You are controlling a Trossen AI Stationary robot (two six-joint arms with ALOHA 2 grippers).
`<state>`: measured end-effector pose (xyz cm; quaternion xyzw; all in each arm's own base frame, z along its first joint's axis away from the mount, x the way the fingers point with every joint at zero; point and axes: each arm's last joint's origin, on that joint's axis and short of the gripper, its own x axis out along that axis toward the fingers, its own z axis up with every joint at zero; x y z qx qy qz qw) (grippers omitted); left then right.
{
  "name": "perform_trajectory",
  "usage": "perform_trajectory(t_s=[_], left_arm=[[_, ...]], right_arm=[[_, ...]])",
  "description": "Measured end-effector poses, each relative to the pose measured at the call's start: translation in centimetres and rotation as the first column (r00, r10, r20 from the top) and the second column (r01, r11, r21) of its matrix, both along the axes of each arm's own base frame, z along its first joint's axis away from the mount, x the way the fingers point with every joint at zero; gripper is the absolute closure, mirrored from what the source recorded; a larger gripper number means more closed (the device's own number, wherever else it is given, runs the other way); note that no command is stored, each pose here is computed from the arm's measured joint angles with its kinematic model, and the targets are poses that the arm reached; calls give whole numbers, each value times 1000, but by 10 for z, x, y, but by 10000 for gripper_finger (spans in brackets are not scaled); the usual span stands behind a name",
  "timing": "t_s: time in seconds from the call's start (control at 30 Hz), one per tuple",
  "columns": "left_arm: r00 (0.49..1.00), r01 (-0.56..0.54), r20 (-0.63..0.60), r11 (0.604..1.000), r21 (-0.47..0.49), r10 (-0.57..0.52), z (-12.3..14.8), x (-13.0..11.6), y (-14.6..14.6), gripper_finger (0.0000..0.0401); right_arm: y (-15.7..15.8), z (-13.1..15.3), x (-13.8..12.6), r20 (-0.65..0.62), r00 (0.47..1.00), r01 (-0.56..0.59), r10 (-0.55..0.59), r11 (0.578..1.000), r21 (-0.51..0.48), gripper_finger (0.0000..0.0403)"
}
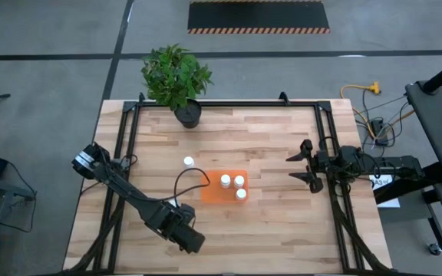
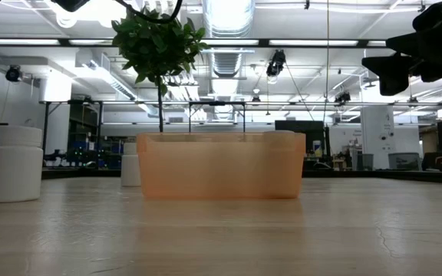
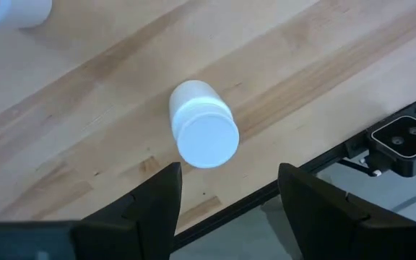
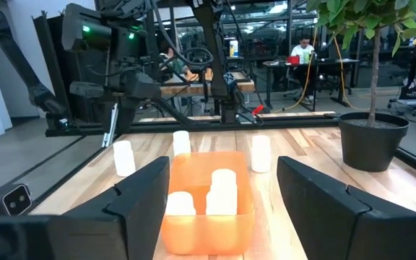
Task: Pick and place pill bottles into a basket
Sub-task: Put the white pill bottle into the orange bin
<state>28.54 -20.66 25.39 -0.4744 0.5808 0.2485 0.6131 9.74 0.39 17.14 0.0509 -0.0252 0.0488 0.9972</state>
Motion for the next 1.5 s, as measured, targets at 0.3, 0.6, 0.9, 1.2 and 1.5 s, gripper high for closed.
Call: perform_trajectory(t_s=[0.3, 0.6, 0.9, 1.2, 1.5], left_arm=[[998, 54, -50, 994, 99, -49, 4, 13, -11, 189], [995, 73, -78, 986, 148, -62, 5, 15, -10, 189], [994, 79, -85, 990, 112, -70, -4, 15, -11, 189], [992, 104, -89, 988, 115, -94, -11, 16, -12, 189], [984, 123, -141, 987, 108, -107, -32, 23, -18, 189]], right_arm=[[0, 0, 0, 3, 1000, 0, 0, 1000, 0, 152], [0, 0, 0, 3, 1000, 0, 0, 1000, 0, 157], [0, 0, 0, 1, 1000, 0, 0, 1000, 0, 153], [0, 0, 0, 2, 1000, 0, 0, 1000, 0, 156], [0, 0, 0, 1, 1000, 0, 0, 1000, 0, 155]])
